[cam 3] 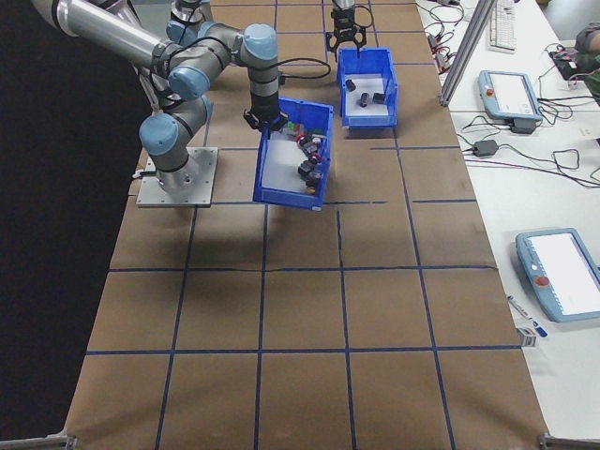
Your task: Place battery box in front
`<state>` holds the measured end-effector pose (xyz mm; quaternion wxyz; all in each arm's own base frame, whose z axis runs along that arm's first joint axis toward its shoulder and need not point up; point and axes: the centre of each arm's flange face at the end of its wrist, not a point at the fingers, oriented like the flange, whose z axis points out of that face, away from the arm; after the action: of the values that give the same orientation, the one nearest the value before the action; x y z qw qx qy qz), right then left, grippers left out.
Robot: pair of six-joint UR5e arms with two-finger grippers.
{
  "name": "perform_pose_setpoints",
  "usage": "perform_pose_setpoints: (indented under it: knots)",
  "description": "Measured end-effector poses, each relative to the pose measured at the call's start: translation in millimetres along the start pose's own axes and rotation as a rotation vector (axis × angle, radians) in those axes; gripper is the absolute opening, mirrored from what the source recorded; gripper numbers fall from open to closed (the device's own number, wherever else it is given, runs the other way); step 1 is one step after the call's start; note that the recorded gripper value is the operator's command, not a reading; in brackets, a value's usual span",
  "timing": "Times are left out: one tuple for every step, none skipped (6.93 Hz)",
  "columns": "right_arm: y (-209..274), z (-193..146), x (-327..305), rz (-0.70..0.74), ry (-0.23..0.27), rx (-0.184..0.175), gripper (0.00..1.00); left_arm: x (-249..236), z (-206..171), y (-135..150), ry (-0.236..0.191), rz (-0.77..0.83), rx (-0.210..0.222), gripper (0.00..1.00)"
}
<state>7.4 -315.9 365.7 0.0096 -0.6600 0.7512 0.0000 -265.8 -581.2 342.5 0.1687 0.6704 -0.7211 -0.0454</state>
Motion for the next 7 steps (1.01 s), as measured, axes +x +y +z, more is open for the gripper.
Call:
perform_pose_setpoints:
  knots:
    - [-12.4, 8.9, -15.6, -0.008, 0.003, 0.013, 0.01, 1.1, -35.2, -11.2, -0.041, 0.143, 0.042, 0.99]
    - [-22.3, 13.4, -22.4, -0.015, 0.003, 0.026, 0.01, -4.1, -70.9, -18.4, -0.083, 0.346, 0.104, 0.99]
    - [-28.2, 15.5, -24.3, -0.020, 0.002, 0.039, 0.01, -13.4, -102.5, -23.9, -0.122, 0.576, 0.147, 0.99]
    - [-35.1, 15.5, -24.6, -0.026, 0.007, 0.051, 0.01, -24.8, -130.4, -30.0, -0.157, 0.844, 0.176, 0.99]
    - [-46.3, 16.4, -23.4, -0.026, 0.009, 0.058, 0.01, -36.7, -152.7, -37.2, -0.209, 1.094, 0.194, 0.99]
    - [-61.9, 18.9, -18.9, -0.021, 0.008, 0.060, 0.01, -48.2, -169.6, -45.2, -0.271, 1.271, 0.192, 0.99]
    - [-90.5, 21.6, -16.9, -0.020, 0.009, 0.059, 0.01, -60.7, -186.7, -52.4, -0.330, 1.416, 0.177, 0.99]
